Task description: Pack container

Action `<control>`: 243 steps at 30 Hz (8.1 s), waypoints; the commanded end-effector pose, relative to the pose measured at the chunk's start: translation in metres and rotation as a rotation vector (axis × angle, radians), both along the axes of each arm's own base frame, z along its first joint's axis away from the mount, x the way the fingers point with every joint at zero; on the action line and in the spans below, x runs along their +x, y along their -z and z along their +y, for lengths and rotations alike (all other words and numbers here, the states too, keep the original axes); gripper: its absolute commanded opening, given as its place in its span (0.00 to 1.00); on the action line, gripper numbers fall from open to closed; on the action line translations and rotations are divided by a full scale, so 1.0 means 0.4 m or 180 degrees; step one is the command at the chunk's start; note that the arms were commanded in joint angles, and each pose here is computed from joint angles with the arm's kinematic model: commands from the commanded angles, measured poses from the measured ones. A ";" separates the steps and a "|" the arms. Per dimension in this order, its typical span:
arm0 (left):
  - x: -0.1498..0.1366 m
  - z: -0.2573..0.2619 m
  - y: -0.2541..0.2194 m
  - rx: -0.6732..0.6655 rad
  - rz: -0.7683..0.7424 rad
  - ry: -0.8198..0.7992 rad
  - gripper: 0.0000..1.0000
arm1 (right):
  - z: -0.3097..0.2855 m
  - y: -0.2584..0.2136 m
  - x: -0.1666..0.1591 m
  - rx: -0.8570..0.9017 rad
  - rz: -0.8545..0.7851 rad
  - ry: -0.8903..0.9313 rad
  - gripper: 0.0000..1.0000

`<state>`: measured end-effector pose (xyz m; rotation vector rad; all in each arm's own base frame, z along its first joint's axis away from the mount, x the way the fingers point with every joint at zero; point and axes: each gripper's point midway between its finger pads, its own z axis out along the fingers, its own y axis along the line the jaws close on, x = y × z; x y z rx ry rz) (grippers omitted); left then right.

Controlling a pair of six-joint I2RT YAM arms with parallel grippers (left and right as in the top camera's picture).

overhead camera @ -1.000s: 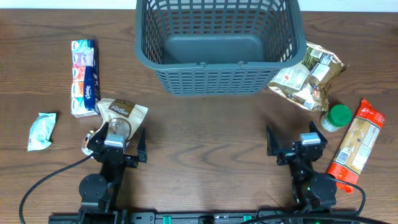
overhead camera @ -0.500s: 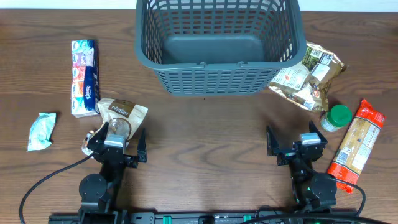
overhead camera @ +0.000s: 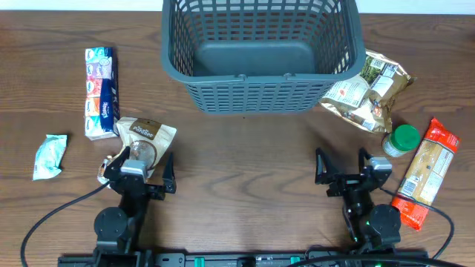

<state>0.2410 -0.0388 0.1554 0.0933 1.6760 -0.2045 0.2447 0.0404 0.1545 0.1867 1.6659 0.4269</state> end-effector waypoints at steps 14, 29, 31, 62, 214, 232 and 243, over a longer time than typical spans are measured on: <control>-0.013 0.040 -0.178 0.0007 0.0801 -0.0319 0.98 | -0.023 -0.264 0.039 -0.0643 0.0414 -0.0071 0.99; 0.011 0.064 -0.251 0.0088 0.1168 -0.0447 0.98 | -0.176 -0.419 0.078 -0.0938 0.2244 0.0392 0.99; 0.010 0.071 -0.253 0.0083 0.1169 -0.0482 0.98 | -0.188 -0.431 0.104 -0.1057 0.2155 0.0425 0.99; -0.019 0.098 -0.202 0.0188 0.1468 -0.0661 0.98 | -0.336 -0.380 0.647 -0.1137 0.2315 0.0375 0.01; -0.044 0.099 -0.165 0.0219 0.1694 -0.0656 0.98 | -0.366 0.397 0.475 0.0925 0.3627 -0.0084 0.22; -0.044 0.099 -0.165 0.0219 0.1694 -0.0656 0.98 | -0.413 0.083 0.530 0.0542 0.2805 0.0205 0.01; -0.044 0.099 -0.165 0.0219 0.1694 -0.0656 0.98 | -0.450 -0.435 0.478 0.0037 0.1442 0.0821 0.01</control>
